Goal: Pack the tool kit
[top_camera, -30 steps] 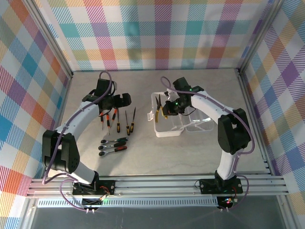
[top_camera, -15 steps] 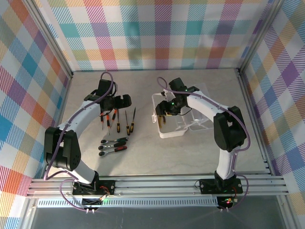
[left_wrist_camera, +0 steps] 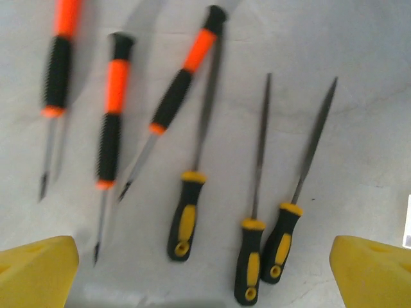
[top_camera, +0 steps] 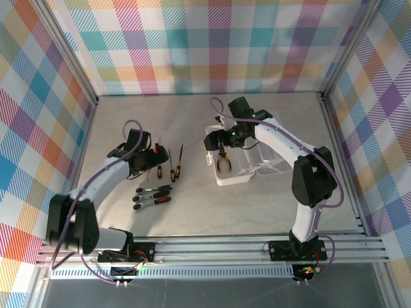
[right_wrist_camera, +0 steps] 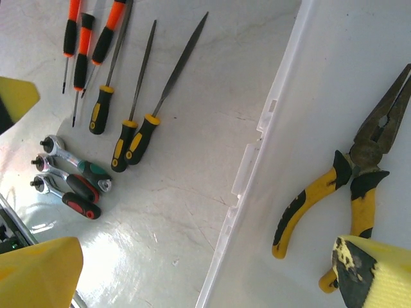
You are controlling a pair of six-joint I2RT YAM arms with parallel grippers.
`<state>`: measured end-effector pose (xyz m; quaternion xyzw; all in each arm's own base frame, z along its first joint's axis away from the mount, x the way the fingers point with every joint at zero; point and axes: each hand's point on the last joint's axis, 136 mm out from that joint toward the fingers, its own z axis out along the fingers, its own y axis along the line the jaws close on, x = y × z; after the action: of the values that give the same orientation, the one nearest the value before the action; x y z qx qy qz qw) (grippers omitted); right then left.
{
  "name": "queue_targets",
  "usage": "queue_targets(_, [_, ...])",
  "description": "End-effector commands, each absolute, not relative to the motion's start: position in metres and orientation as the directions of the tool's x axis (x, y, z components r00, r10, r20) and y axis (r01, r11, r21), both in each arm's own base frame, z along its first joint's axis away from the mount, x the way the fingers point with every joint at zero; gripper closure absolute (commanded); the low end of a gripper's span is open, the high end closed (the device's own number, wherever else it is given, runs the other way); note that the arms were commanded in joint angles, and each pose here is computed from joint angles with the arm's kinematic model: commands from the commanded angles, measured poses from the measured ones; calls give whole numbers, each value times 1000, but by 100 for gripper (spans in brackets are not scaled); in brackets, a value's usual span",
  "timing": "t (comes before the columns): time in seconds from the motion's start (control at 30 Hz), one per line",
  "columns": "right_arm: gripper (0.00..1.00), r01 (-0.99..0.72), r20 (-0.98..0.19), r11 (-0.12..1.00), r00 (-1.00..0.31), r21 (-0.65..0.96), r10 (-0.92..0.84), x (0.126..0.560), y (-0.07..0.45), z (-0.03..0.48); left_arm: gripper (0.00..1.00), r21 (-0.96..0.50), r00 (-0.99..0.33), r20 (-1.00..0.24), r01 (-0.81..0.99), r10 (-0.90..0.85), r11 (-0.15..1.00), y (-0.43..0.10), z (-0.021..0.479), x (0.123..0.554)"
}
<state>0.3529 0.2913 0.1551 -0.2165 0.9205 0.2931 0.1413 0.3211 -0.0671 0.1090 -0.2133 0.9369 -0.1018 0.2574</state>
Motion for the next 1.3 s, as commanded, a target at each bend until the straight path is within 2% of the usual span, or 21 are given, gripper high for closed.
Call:
queue_targets(0.0, [1,-558,-444,698,-817,449,-368,347,295,176,0,-292,-670,-428,-533,-607,794,-38,112,282])
queue_targets(0.07, [1,-563,-446,693,-814,451,-372,346,296,174,1,-284,-622,-431,-594,-654,753,-24,115,258])
queue_targets(0.2, [1,-571,-448,672,-812,471,-376,346,301,169,8,-291,-540,-411,-686,-734,667,-8,112,215])
queue_targets(0.37, [1,-577,-442,648,-811,498,-383,345,308,160,10,-290,-520,-283,-755,-806,588,-13,90,173])
queue_targets(0.47, [1,-580,-440,634,-811,511,-386,344,310,156,18,-295,-526,-223,-766,-821,571,-20,79,163])
queue_targets(0.63, [1,-584,-445,621,-808,523,-386,342,313,152,30,-256,-535,-189,-782,-823,568,-20,73,150])
queue_targets(0.87, [1,-581,-444,612,-811,536,-381,340,313,146,34,-220,-561,-101,-793,-822,568,-32,51,148])
queue_targets(1.27, [1,-587,-455,610,-806,532,-378,344,313,146,39,-148,-596,-104,-782,-796,605,-31,41,165])
